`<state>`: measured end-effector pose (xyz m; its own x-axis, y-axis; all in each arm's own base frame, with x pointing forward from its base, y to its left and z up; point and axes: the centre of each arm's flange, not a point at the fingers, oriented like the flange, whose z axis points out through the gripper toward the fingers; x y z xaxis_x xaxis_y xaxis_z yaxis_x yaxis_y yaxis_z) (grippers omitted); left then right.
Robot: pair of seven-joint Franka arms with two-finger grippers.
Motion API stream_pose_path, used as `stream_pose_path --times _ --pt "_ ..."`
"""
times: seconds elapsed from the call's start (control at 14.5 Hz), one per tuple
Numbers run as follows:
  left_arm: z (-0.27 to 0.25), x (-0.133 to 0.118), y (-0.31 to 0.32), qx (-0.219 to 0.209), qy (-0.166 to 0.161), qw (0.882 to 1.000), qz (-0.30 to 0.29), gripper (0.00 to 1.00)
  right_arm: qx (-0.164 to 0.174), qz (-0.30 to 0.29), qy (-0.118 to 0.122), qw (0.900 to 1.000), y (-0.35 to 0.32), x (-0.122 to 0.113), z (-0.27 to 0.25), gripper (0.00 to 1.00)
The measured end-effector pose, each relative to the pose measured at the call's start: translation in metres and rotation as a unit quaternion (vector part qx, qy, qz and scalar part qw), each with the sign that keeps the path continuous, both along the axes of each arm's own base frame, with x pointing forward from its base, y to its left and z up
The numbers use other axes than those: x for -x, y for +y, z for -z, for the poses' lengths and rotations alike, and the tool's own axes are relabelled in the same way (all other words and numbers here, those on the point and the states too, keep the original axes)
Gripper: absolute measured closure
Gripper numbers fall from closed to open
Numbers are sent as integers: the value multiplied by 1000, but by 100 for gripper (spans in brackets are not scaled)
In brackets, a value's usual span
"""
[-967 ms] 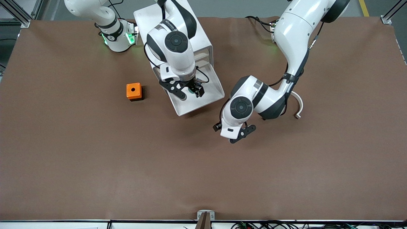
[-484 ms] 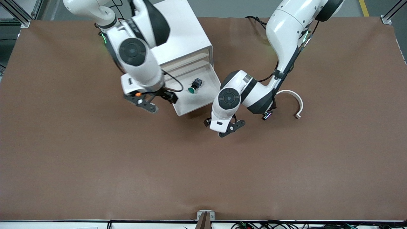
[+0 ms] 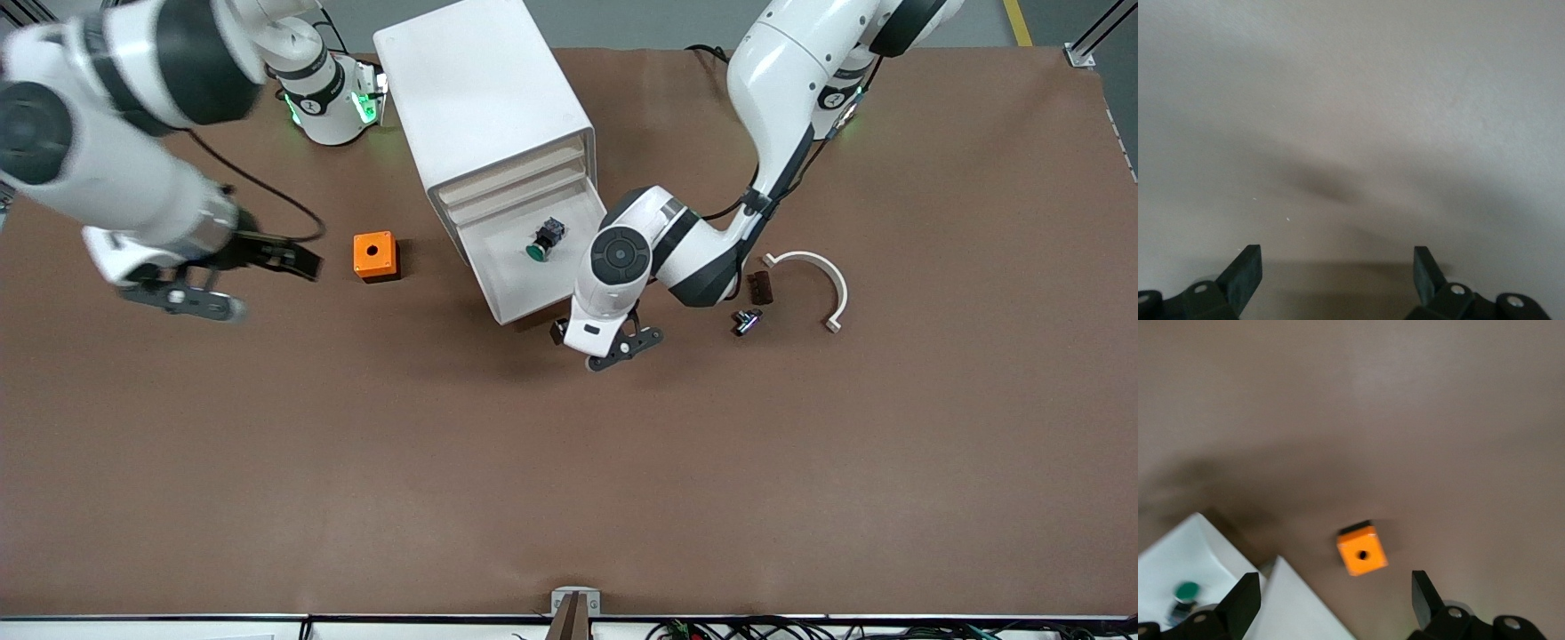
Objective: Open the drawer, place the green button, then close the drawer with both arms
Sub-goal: 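Raise the right gripper from the drawer while the left gripper pushes it, then push the drawer shut with the left gripper while the right arm withdraws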
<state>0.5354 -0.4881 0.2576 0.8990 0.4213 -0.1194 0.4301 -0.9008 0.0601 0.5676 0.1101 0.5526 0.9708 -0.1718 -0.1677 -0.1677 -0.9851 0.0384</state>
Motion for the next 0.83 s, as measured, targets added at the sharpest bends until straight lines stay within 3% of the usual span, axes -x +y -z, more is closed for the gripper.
stream_pose_path --times 0.35,0.83 --pt "16 28 -18 -5 5 1000 22 0 10 -91 -3 996 -113 0 -22 0" --pt "28 58 -38 -15 16 1000 22 0 12 -94 -3 995 -144 0 -24 0"
